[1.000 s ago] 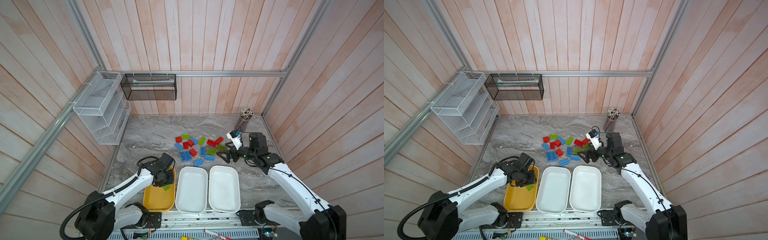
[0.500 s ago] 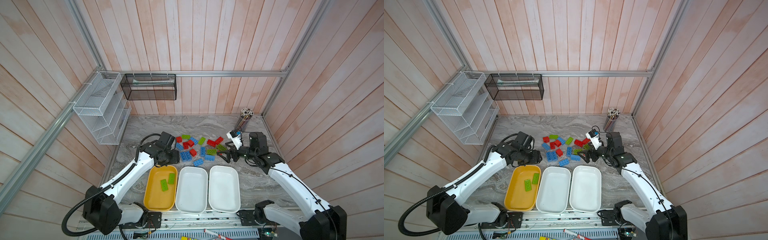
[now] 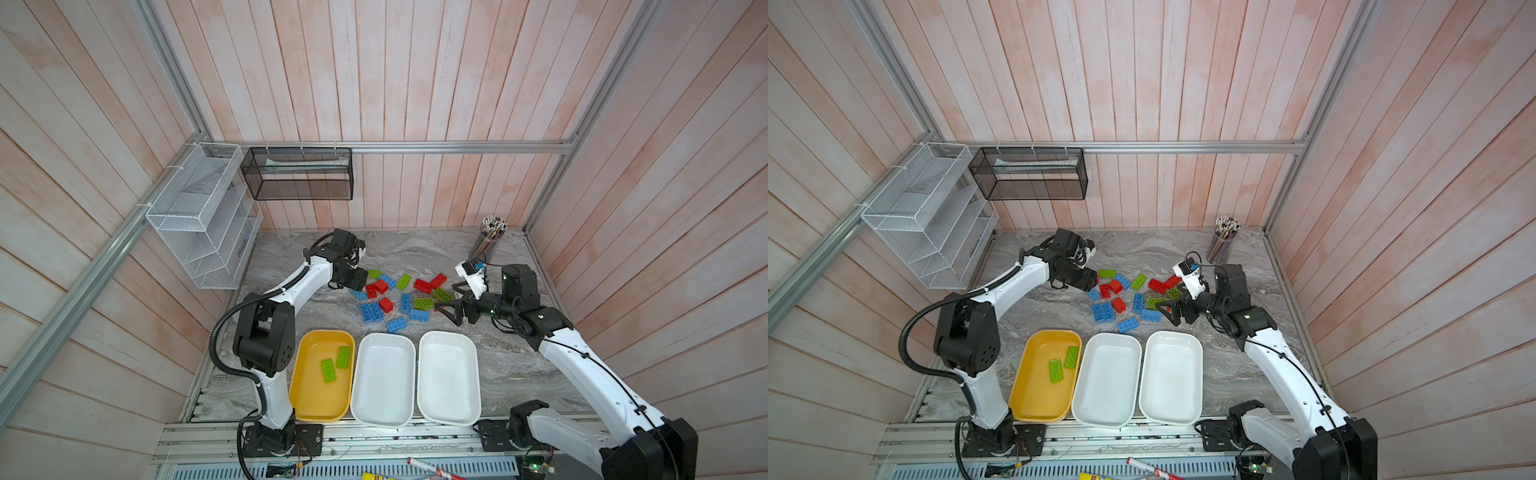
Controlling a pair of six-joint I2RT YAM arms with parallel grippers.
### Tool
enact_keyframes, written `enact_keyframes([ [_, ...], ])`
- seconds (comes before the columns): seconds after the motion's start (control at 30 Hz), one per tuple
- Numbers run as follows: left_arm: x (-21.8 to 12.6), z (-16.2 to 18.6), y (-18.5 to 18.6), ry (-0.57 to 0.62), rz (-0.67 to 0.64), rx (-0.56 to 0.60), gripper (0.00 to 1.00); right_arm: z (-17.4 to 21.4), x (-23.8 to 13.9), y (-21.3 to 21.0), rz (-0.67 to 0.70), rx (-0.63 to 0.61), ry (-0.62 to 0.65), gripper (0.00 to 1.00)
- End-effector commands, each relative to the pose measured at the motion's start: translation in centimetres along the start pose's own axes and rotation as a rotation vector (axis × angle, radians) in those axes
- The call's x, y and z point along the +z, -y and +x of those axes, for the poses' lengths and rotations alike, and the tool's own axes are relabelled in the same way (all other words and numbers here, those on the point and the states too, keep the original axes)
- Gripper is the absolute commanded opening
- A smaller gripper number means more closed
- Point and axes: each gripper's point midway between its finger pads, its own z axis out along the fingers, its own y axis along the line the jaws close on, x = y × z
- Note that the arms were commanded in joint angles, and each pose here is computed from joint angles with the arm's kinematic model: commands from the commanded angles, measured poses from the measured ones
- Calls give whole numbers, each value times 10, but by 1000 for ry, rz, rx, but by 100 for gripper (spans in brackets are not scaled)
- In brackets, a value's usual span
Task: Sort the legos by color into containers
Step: 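Return the left gripper to the pile and grasp a red brick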
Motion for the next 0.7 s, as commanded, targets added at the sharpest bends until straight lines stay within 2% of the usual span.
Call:
enact_keyframes([
  [0.0,13,-22,-6,60,11,132,72,-2,-3,2,18,-2,9,98],
  [0.33,63,-26,-46,16,-44,201,70,1,-6,5,45,4,-1,98],
  [0.6,79,-16,-44,-21,5,231,66,7,-7,8,61,15,-15,98],
  [0.67,83,-14,-49,-30,-17,226,62,7,-6,9,61,16,-15,98],
])
